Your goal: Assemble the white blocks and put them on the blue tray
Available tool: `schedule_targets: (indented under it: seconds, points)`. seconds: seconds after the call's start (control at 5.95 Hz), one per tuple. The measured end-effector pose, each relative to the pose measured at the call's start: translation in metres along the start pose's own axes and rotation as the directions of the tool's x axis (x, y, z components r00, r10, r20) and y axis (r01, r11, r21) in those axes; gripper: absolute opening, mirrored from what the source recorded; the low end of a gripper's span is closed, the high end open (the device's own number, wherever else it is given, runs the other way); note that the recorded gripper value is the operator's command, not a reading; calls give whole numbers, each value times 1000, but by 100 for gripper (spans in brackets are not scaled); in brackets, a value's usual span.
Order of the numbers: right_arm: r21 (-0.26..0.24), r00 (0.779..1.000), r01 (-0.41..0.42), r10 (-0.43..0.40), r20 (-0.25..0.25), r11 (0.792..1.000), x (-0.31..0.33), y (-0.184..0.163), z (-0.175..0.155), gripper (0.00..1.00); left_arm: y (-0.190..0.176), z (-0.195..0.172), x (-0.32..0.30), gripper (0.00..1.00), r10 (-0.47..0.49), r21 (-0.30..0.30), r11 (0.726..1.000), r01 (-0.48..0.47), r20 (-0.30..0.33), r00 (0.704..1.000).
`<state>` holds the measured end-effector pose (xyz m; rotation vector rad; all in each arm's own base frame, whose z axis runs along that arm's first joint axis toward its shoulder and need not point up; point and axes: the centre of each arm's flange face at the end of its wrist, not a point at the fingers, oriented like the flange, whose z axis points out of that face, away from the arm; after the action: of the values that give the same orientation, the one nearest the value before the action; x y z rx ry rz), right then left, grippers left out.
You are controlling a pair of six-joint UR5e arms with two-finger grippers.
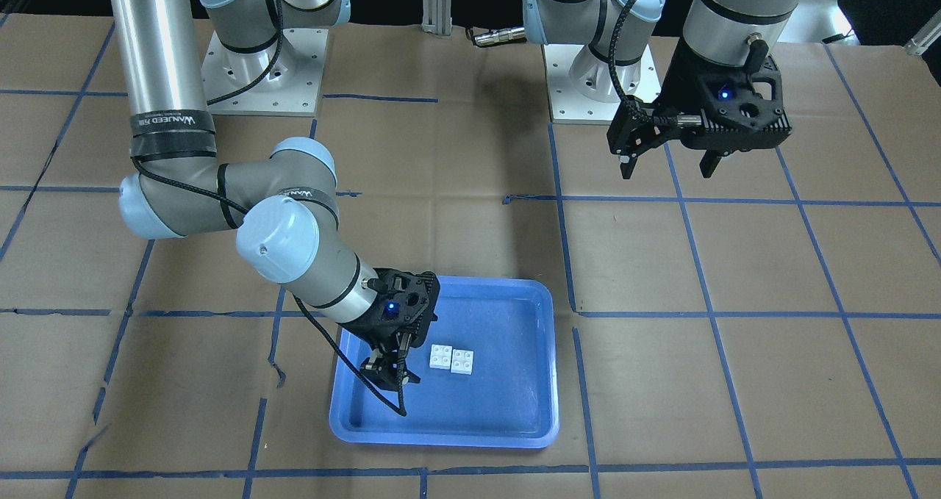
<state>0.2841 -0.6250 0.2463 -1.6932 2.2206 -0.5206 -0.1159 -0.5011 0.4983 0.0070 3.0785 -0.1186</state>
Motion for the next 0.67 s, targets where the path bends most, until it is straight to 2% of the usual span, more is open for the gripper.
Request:
schedule_targets:
  seconds: [0.17,0.34,0.5,0.67]
  points:
    - [-50,998,-62,61,-9,997,10,1,-29,100,0,0,0,99,0,0,1000,0,0,1000]
    - [-124,987,-159,155,-39,979,20,14,-66,100,0,0,0,99,0,0,1000,0,0,1000]
    - [-199,964,-266,257,-70,943,24,36,-107,100,0,0,0,99,0,0,1000,0,0,1000]
    - [-263,915,-402,387,-112,877,22,60,-150,100,0,0,0,99,0,0,1000,0,0,1000]
